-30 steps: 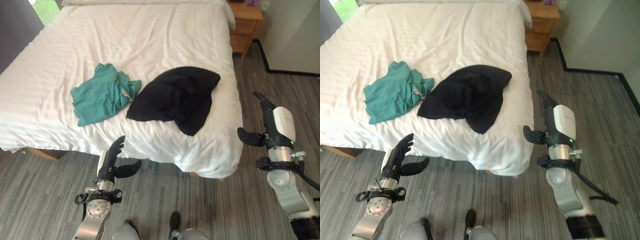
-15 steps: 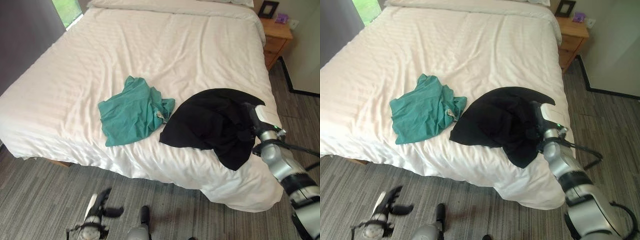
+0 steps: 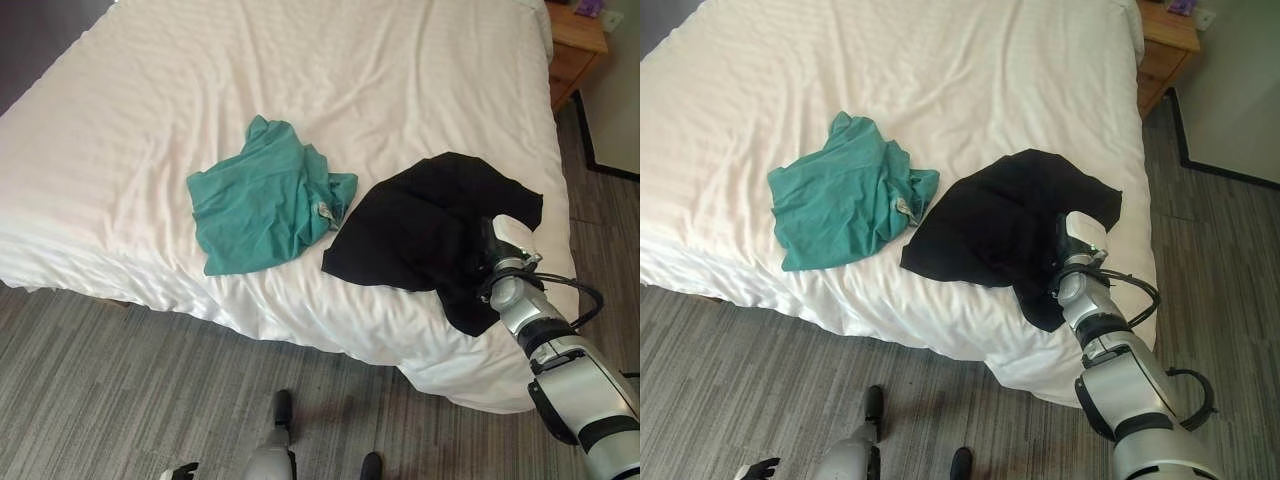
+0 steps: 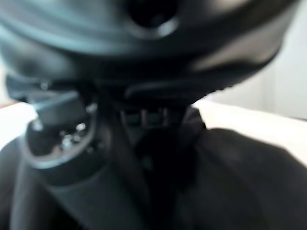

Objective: Pick up bed clothes into laundry basket.

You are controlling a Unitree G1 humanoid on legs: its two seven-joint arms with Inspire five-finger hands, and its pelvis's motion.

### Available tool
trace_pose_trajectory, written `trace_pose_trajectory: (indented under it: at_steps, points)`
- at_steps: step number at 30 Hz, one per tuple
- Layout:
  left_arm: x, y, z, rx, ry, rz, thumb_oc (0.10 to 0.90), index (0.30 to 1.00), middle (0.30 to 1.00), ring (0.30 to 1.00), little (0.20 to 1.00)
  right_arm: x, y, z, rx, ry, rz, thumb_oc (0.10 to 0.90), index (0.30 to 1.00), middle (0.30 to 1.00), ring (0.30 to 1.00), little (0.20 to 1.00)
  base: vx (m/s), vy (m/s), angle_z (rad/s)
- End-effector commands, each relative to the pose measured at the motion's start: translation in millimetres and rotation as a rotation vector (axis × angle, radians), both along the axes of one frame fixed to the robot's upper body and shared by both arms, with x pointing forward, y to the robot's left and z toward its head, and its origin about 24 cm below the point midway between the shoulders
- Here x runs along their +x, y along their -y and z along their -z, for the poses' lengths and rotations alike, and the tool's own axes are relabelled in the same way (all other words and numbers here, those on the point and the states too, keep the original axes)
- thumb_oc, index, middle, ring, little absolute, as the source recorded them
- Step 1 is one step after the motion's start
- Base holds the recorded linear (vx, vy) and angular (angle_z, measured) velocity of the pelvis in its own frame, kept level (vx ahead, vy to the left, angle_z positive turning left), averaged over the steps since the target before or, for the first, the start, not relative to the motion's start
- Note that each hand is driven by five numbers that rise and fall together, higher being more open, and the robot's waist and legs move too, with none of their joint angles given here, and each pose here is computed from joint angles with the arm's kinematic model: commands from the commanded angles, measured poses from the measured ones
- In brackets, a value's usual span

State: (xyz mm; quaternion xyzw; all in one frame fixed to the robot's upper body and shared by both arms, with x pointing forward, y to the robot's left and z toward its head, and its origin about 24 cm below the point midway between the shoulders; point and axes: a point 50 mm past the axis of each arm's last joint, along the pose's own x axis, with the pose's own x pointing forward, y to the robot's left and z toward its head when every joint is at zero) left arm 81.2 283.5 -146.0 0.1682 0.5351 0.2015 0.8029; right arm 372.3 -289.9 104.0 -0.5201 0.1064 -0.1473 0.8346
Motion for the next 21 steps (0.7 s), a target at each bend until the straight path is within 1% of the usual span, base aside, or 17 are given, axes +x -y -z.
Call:
trace_pose_trajectory:
  at_steps: [1, 2, 4, 6, 7, 8, 9, 11, 12, 15, 16, 17, 18, 21]
  points:
    - [58.9, -47.4, -44.7, 0.200, 0.274, -0.077, 0.800, 0.900, 0.900, 0.900, 0.900, -0.3, 12.8, -53.6, -0.044, 0.193, -0.059, 0.400, 0.300, 0.300, 0.300, 0.300, -0.01, 0.013, 0.03]
    - [80.8, -58.7, -65.3, 0.246, 0.393, -0.086, 0.800, 0.900, 0.900, 0.900, 0.900, -4.6, 13.1, -73.4, -0.060, 0.278, -0.096, 0.400, 0.300, 0.300, 0.300, 0.300, 0.00, 0.000, 0.00]
    - [113.5, -76.0, -106.9, 0.322, 0.607, -0.115, 0.800, 0.900, 0.900, 0.900, 0.900, -20.9, 18.6, -104.9, -0.095, 0.426, -0.139, 0.400, 0.300, 0.300, 0.300, 0.300, 0.03, 0.013, 0.03]
    - [152.6, -89.2, -165.4, 0.433, 0.836, -0.095, 0.800, 0.900, 0.900, 0.900, 0.900, -38.6, 27.0, -138.0, -0.126, 0.568, -0.153, 0.400, 0.300, 0.300, 0.300, 0.300, 0.02, -0.003, 0.04]
    - [161.5, -93.0, -187.9, 0.477, 0.914, -0.076, 0.800, 0.900, 0.900, 0.900, 0.900, -47.1, 30.6, -150.2, -0.150, 0.617, -0.158, 0.400, 0.300, 0.300, 0.300, 0.300, 0.04, -0.021, 0.04]
    - [176.7, -97.3, -233.8, 0.562, 1.070, -0.055, 0.800, 0.900, 0.900, 0.900, 0.900, -59.8, 37.1, -169.2, -0.162, 0.689, -0.152, 0.400, 0.300, 0.300, 0.300, 0.300, 0.07, -0.015, -0.01]
    - [178.8, -96.2, -242.1, 0.573, 1.102, -0.040, 0.800, 0.900, 0.900, 0.900, 0.900, -64.1, 36.9, -170.3, -0.168, 0.709, -0.158, 0.400, 0.300, 0.300, 0.300, 0.300, 0.09, -0.035, -0.02]
    - [187.7, -90.9, -295.6, 0.679, 1.273, 0.026, 0.800, 0.900, 0.900, 0.900, 0.900, -81.8, 42.6, -184.4, -0.179, 0.793, -0.147, 0.400, 0.300, 0.300, 0.300, 0.300, 0.07, -0.027, -0.08]
    - [188.7, -85.8, -309.8, 0.705, 1.321, 0.056, 0.800, 0.900, 0.900, 0.900, 0.900, -89.3, 43.2, -188.2, -0.173, 0.830, -0.144, 0.400, 0.300, 0.300, 0.300, 0.300, 0.04, -0.006, -0.15]
    - [191.6, -68.3, -344.4, 0.747, 1.465, 0.128, 0.800, 0.900, 0.900, 0.900, 0.900, -111.9, 50.2, -197.0, -0.179, 0.931, -0.115, 0.400, 0.300, 0.300, 0.300, 0.300, 0.05, 0.000, -0.34]
    - [192.3, -66.8, -344.7, 0.745, 1.465, 0.134, 0.800, 0.900, 0.900, 0.900, 0.900, -114.3, 51.8, -195.6, -0.179, 0.930, -0.109, 0.400, 0.300, 0.300, 0.300, 0.300, 0.07, 0.010, -0.37]
    - [194.1, -62.0, -345.8, 0.730, 1.475, 0.155, 0.800, 0.900, 0.900, 0.900, 0.900, -120.9, 62.2, -187.4, -0.138, 0.947, -0.057, 0.400, 0.300, 0.300, 0.300, 0.300, 0.03, 0.010, -0.36]
    - [194.7, -61.1, -346.0, 0.729, 1.475, 0.160, 0.800, 0.900, 0.900, 0.900, 0.900, -122.6, 63.2, -186.3, -0.137, 0.946, -0.053, 0.400, 0.300, 0.300, 0.300, 0.300, 0.04, 0.025, -0.26]
    - [203.8, -59.0, -326.8, 0.656, 1.388, 0.173, 0.800, 0.900, 0.900, 0.900, 0.900, -132.1, 82.7, -158.0, -0.080, 0.906, 0.064, 0.400, 0.300, 0.300, 0.300, 0.300, 0.03, 0.041, -0.37]
